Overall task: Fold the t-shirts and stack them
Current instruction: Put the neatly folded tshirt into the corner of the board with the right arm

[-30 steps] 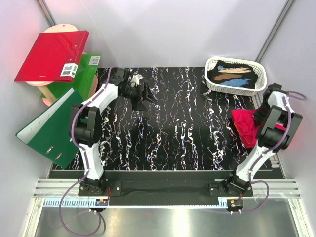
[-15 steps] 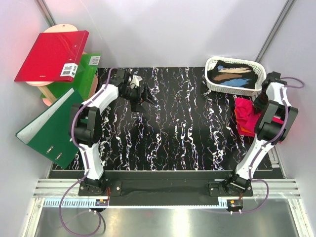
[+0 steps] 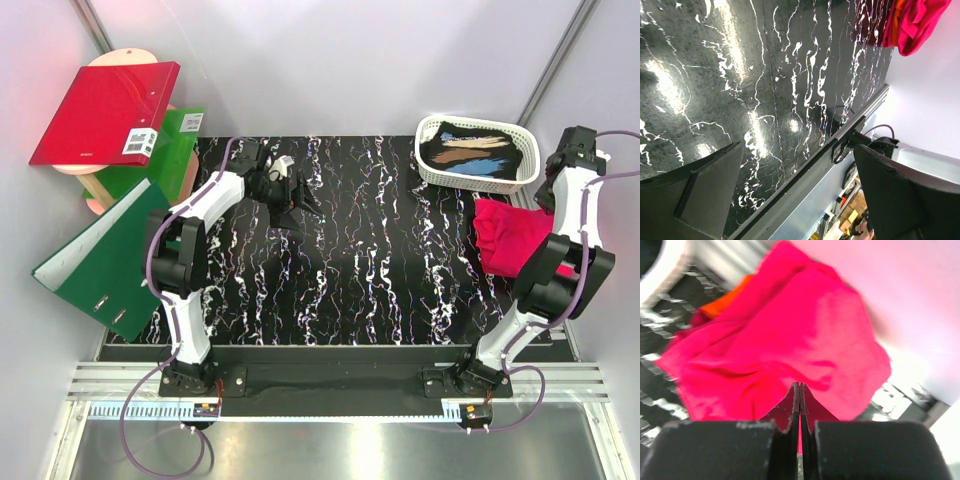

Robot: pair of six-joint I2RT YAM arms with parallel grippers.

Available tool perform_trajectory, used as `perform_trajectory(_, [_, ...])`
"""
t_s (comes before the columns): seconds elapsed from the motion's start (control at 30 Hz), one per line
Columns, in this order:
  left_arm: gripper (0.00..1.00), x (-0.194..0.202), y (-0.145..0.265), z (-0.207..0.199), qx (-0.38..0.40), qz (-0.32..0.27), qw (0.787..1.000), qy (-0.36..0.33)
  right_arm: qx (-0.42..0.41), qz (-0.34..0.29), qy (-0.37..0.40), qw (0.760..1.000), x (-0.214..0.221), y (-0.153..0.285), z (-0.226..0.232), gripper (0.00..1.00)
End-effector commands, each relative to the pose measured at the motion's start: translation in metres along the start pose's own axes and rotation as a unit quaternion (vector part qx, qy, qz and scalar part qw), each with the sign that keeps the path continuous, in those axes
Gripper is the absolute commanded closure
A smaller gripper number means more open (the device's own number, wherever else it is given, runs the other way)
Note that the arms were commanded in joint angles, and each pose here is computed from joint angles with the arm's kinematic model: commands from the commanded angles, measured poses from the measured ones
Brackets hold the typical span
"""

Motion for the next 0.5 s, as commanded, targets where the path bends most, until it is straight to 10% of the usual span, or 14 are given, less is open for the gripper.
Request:
perform_trajectory(0.0, [0.01,-0.001,0.009,-0.016,0.023,-0.008,0.999,-0.027,0.097,0.035,0.037,0.994,0.016,-0.021,-0.015,1.0])
perform_trajectory(0.47, [0.01,0.004,0.012,-0.013,0.012,-0.008,1.0,-0.028,0.256,0.063,0.1,0.959,0.004,-0.095,-0.014,1.0])
Point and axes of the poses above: each gripper's point midway between its finger pads, its own y axis back along the fingers, its own z axis along the line the jaws close on, x = y × z, the point moved 7 cm from there along y, back along the fingers, and after that the axes turned 8 degrees about y, right-handed, at the moved point
